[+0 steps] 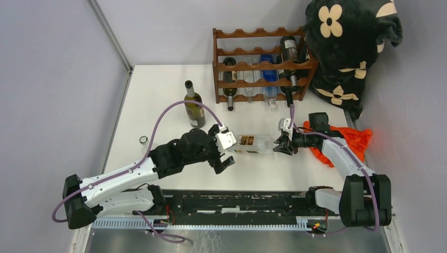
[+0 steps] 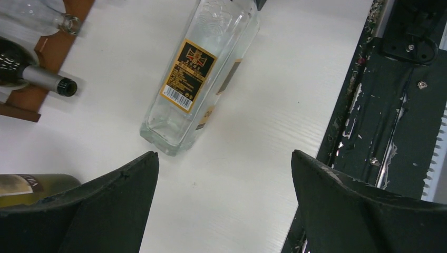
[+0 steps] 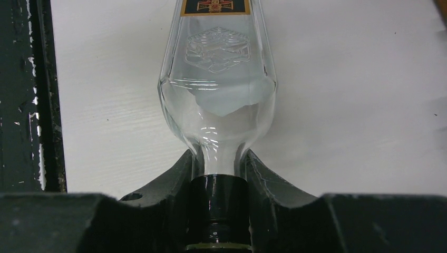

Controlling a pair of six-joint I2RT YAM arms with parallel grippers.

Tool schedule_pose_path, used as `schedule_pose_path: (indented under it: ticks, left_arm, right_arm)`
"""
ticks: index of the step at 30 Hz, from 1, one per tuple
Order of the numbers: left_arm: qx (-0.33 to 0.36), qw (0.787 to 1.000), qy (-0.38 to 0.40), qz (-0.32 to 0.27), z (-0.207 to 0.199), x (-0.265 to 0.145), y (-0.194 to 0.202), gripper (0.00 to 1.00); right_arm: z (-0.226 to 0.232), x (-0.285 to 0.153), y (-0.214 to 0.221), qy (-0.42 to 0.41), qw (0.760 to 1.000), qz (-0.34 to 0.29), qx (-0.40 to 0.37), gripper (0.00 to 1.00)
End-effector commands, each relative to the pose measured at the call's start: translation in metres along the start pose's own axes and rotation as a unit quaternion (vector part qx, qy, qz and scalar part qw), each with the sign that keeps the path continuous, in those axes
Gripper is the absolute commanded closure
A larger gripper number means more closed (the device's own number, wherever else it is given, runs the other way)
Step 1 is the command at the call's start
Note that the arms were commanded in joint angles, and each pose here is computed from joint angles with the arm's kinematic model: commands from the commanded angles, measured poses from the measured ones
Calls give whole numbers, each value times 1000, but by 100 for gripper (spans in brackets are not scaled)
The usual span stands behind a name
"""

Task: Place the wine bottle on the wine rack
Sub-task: Pick up the wine bottle from the center of the board.

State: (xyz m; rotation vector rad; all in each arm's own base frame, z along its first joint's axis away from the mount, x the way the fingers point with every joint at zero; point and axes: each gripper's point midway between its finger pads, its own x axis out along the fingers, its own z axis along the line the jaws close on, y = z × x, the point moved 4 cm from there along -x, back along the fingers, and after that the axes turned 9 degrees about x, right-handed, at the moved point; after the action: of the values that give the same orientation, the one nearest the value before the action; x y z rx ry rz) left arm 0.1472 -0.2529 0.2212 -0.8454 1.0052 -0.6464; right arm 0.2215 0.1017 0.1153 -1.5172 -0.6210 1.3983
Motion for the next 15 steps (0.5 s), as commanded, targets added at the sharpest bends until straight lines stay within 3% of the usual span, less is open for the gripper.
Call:
schedule_pose_path:
  ticks: [1,15]
  left_arm:
    - [-45,997,-2,-69,-1,3,-23,0]
    - [-44,999,-19,-8,3,-15,-8,0]
  right_arm:
    - [-2,1,-39,-25,995,-88,-26,100]
    - [2,-11,-67,-5,987,-155,-33,100]
